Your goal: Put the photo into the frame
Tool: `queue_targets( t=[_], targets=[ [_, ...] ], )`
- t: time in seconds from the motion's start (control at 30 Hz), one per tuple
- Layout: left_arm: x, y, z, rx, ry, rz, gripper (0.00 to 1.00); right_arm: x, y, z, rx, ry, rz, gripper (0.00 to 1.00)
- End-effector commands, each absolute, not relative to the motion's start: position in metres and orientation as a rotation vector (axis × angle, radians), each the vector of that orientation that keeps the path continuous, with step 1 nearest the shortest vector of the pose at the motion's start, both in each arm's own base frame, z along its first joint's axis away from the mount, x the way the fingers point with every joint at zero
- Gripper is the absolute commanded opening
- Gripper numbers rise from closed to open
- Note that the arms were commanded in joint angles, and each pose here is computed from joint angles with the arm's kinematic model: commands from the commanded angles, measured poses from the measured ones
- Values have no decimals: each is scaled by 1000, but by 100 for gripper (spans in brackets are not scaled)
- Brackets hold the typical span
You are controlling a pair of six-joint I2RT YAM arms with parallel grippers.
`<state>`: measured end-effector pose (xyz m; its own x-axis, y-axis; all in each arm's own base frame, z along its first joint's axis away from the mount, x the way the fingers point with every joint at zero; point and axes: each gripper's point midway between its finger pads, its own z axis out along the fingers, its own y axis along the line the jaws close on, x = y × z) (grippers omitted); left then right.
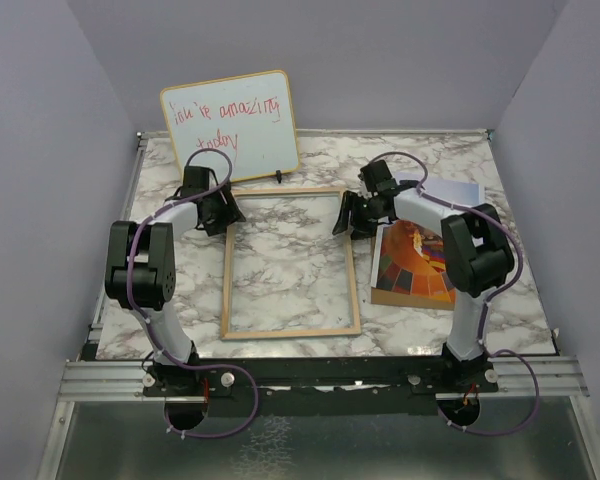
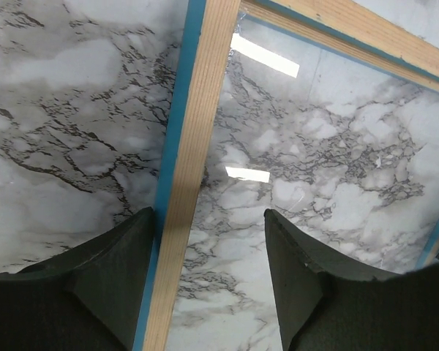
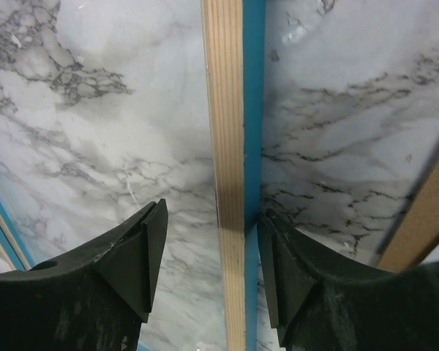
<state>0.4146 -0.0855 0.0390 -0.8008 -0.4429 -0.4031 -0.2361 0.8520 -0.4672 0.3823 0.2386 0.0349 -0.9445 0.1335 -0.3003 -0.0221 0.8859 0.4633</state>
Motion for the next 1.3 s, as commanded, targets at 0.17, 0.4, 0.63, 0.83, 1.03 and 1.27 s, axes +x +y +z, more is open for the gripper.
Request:
queue_targets(
  t=[0.17, 0.4, 0.63, 0.83, 1.03, 1.27],
  targets=[
    [373, -125, 40, -465, 2577, -630, 63, 370, 220, 56, 148, 2679, 698, 58],
    [376, -112, 53, -544, 2510, -524, 79, 371, 186, 41, 279, 2727, 588, 59],
    [367, -103, 51, -615, 2527, -460, 84, 364, 185, 37, 278, 2760, 614, 61],
    [347, -106, 39, -593, 2616, -482, 71, 362, 200, 40, 253, 2764, 742, 61],
    [336, -124, 21, -556, 2716, -606, 60, 366, 214, 37, 202, 2780, 843, 64],
    [345, -142, 30, -497, 2727, -749, 47, 357, 236, 43, 123, 2758, 1075, 68]
  ],
)
